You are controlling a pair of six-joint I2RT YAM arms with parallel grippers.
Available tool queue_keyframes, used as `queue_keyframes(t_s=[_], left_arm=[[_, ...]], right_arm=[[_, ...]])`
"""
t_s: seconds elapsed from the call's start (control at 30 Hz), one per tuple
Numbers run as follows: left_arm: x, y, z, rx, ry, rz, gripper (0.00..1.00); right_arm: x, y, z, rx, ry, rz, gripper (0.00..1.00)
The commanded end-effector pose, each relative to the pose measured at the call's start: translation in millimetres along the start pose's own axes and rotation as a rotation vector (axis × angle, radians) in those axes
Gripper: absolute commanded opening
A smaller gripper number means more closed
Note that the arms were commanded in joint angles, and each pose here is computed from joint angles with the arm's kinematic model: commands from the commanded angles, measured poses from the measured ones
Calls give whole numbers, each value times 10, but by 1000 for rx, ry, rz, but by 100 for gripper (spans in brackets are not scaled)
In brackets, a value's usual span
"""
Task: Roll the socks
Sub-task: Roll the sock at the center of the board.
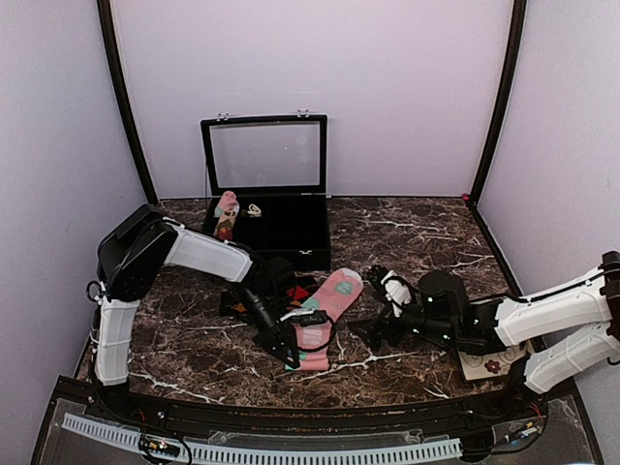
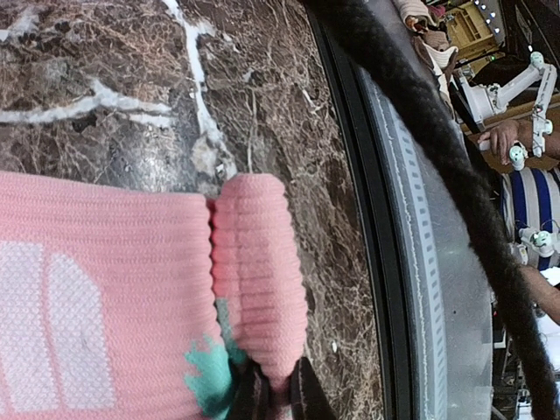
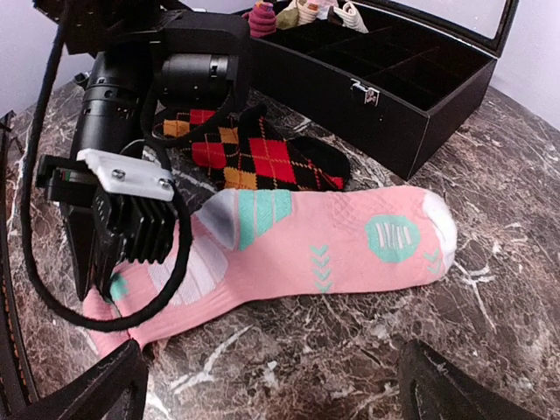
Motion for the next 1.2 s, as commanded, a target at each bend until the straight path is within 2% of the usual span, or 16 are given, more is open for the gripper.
queue_keyframes(t_s=[0.0,0.13,0.33,0.5,0.7,0.97,1.17], left_arm=[[-58,-201,-8,122,-62,41,0],[-95,-263,20,155,-87,48,0],[-52,-245,117,190,-75,17,0],[-61,-278,118,198,-100,25,0],[-47,-281,162,197,-83,47,0],[-36,-270,174,195,-76,53,0],[-37,-269,167,195,-80,50,0]], right_arm=[[162,144,273,108,98,-100,99],[283,82,512,175,146,-73,99],[293,-195,749,298,115,30,88],[119,-396,983,416,134,113,82],[-171,-471,1253,509,212,151,74],[-497,-575,1285,596,253,209,63],[-625,-699,1180,594,271,270,45]])
Point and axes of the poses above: each gripper's point midway between its finger pads, its own x axis back along the fingers, its own z axis along the line the jaws close on, y = z × x, the point moved 4 cm from there along x, back along the fingers, and after that the axes turned 15 degrees about -x, right-handed, at the moved point
